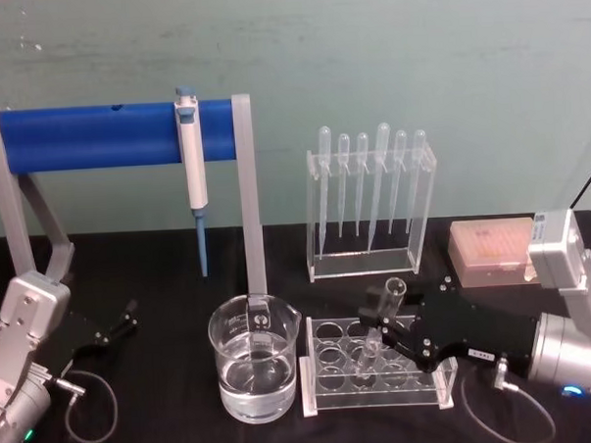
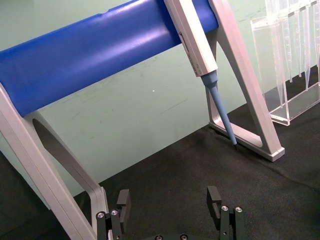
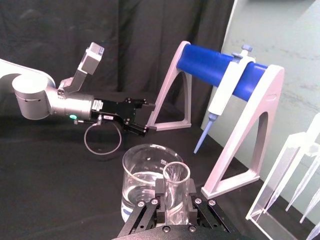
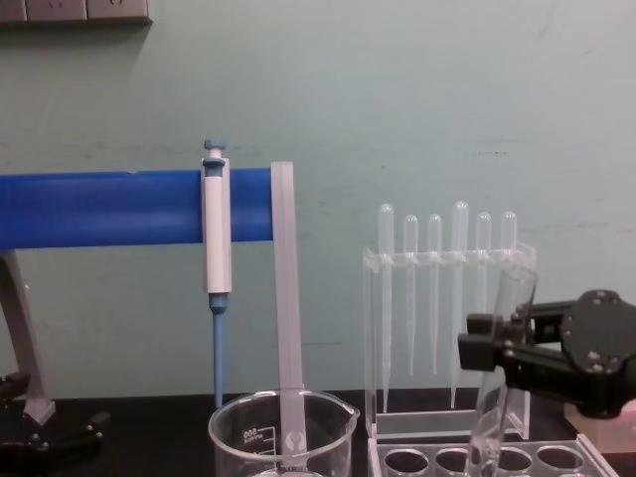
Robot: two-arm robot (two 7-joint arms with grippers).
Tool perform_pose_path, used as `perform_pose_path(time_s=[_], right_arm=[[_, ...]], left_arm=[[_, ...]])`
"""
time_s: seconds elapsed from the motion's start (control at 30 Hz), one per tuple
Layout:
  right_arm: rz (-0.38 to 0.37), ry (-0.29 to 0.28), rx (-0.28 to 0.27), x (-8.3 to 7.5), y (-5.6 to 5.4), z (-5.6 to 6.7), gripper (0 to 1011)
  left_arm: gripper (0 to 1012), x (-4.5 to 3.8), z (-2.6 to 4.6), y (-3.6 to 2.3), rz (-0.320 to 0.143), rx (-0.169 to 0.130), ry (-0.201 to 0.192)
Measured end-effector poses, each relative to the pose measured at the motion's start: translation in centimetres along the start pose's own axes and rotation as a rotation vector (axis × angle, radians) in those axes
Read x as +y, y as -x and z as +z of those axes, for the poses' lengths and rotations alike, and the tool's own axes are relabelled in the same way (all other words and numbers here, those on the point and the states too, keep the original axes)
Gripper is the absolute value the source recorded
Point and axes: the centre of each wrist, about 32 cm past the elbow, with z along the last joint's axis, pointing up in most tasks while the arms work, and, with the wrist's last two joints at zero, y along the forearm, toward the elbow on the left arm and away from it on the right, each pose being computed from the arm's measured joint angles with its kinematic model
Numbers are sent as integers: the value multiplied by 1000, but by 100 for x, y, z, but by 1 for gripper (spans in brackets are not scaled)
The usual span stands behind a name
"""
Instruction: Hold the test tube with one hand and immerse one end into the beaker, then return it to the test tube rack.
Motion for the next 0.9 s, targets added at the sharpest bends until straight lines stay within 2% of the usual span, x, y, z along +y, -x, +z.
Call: perform_pose_path(time_s=[0.9], right_arm=[[3, 1, -18, 7, 0, -195, 225]], left_arm=[[1000, 0, 0, 0, 0, 0, 0]])
